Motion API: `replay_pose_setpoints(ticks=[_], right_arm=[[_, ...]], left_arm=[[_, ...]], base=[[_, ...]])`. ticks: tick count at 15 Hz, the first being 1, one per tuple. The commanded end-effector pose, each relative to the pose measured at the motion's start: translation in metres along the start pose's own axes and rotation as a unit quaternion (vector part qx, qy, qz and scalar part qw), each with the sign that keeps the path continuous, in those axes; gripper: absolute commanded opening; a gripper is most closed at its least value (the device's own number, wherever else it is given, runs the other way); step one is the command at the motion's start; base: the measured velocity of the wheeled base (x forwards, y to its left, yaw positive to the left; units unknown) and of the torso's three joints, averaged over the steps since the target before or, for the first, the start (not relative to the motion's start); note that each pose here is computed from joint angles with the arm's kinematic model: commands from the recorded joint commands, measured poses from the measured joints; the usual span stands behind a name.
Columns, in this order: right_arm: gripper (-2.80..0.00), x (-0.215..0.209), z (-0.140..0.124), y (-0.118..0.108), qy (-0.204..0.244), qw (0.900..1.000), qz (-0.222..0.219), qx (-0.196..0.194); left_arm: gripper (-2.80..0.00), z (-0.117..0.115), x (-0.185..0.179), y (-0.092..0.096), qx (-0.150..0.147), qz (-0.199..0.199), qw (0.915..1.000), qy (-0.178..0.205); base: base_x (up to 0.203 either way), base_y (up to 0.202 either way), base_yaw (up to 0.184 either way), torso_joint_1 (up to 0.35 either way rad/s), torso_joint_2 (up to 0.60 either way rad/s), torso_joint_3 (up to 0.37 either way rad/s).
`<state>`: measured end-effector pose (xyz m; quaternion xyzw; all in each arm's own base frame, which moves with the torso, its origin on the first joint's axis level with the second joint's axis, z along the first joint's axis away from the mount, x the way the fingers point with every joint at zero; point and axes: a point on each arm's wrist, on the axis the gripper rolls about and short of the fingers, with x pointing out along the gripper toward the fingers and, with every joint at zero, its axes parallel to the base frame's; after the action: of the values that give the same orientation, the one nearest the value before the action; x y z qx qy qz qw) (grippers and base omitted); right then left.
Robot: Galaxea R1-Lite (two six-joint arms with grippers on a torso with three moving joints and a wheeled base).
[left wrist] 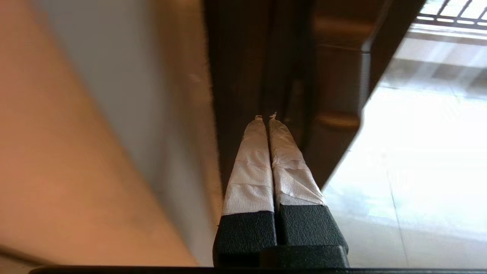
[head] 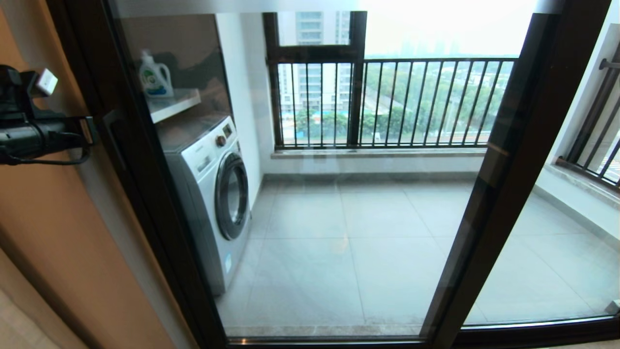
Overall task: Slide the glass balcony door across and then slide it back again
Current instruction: Open the slid door
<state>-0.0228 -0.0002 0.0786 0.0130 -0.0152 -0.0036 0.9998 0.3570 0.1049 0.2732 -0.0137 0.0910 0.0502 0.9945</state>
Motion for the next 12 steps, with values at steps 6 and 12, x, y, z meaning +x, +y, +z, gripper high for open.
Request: replay_pose_setpoints(ticks=[6,12], right_arm=[[-2.80,0.001,-0.003,0.000,0.004,1.000,0.001,0.000],[-2.80,0.001,-0.003,0.000,0.004,1.000,0.001,0.000]], left_arm=[[-2.80,-0.003,0.010,-0.029,0.008,-0.027,0.9996,0.005],[-2.80,-0.002,0.011,-0.057,0.015,-0.047,0.9988,0.003]], base=[[0.000,0.000,0.000,0.000,0.00,0.000],[0.000,0.000,0.000,0.000,0.00,0.000]])
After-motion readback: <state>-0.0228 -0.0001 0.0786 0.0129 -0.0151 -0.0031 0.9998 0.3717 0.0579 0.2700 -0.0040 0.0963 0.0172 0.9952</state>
